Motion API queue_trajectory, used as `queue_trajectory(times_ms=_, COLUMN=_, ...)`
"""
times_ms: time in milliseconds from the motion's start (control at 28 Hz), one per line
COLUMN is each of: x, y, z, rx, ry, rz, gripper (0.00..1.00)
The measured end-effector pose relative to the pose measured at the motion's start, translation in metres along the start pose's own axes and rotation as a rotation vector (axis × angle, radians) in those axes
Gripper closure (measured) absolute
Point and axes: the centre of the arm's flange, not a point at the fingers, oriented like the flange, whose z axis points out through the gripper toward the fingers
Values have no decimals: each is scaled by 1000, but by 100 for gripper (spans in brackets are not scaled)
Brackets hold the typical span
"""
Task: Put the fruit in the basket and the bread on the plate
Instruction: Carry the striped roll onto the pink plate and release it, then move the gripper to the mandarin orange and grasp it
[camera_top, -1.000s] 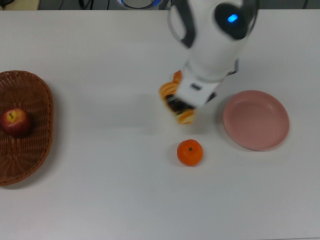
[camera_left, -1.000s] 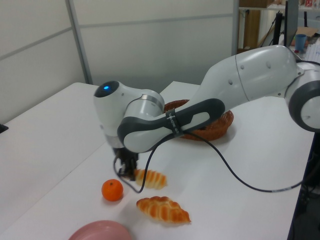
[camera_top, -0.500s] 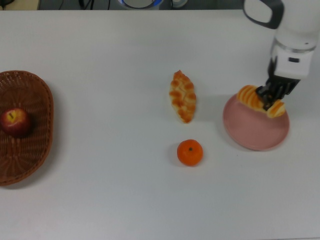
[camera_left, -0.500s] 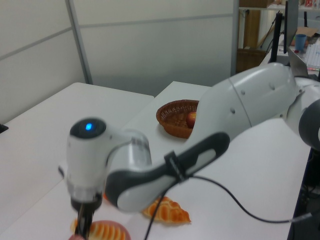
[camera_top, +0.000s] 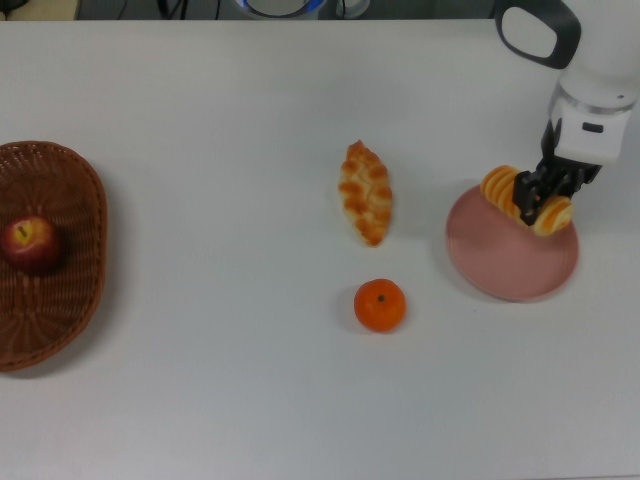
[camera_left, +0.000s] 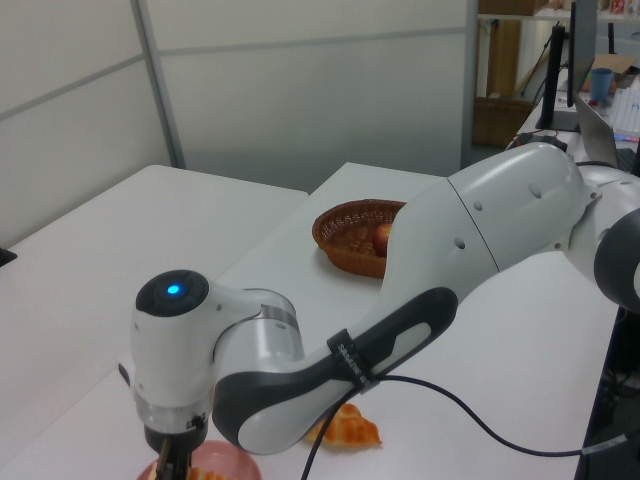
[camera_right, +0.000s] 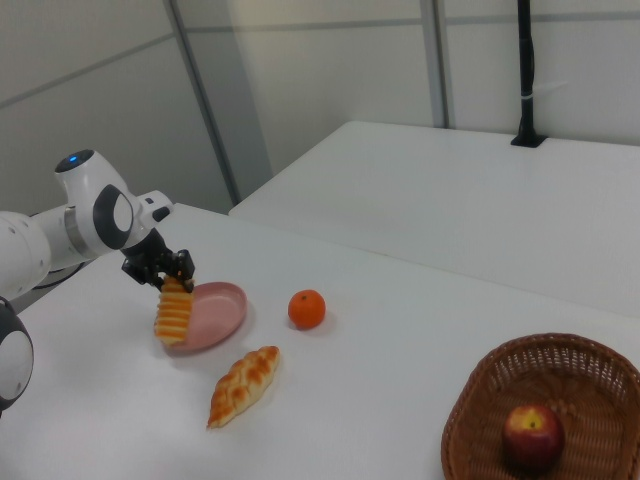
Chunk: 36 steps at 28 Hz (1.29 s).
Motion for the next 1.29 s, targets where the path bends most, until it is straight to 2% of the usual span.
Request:
queue_trajectory(times_ms=179, x=3, y=21, z=0, rx=-19, ry=4, rz=27, gripper=18)
queue_trajectory(times_ms=393, x=5, y=38, z=-5, rx=-33, ry=16, rz=77, gripper=0)
queue_trajectory(times_ms=500, x=9, y=57, z=-16, rx=-42, ry=35, rz=120, gripper=0)
queue_trajectory(times_ms=643, x=10, y=109, z=-23, rx=-63, ry=48, rz=189, gripper=0)
queue_trajectory(times_ms=786, x=10, y=161, z=-13, rx=-69, ry=108, rz=241, gripper=0)
queue_trajectory(times_ms=929, x=6, y=199, z=8, rx=-95, ry=140, rz=263, gripper=0)
queue_trajectory(times_ms=1071, x=0, y=217, z=25, rx=-117, ry=123, rz=272, gripper=0)
queue_trajectory(times_ms=1286, x=-7, y=221, z=51, rx=-123, ry=85, rz=250, gripper=0)
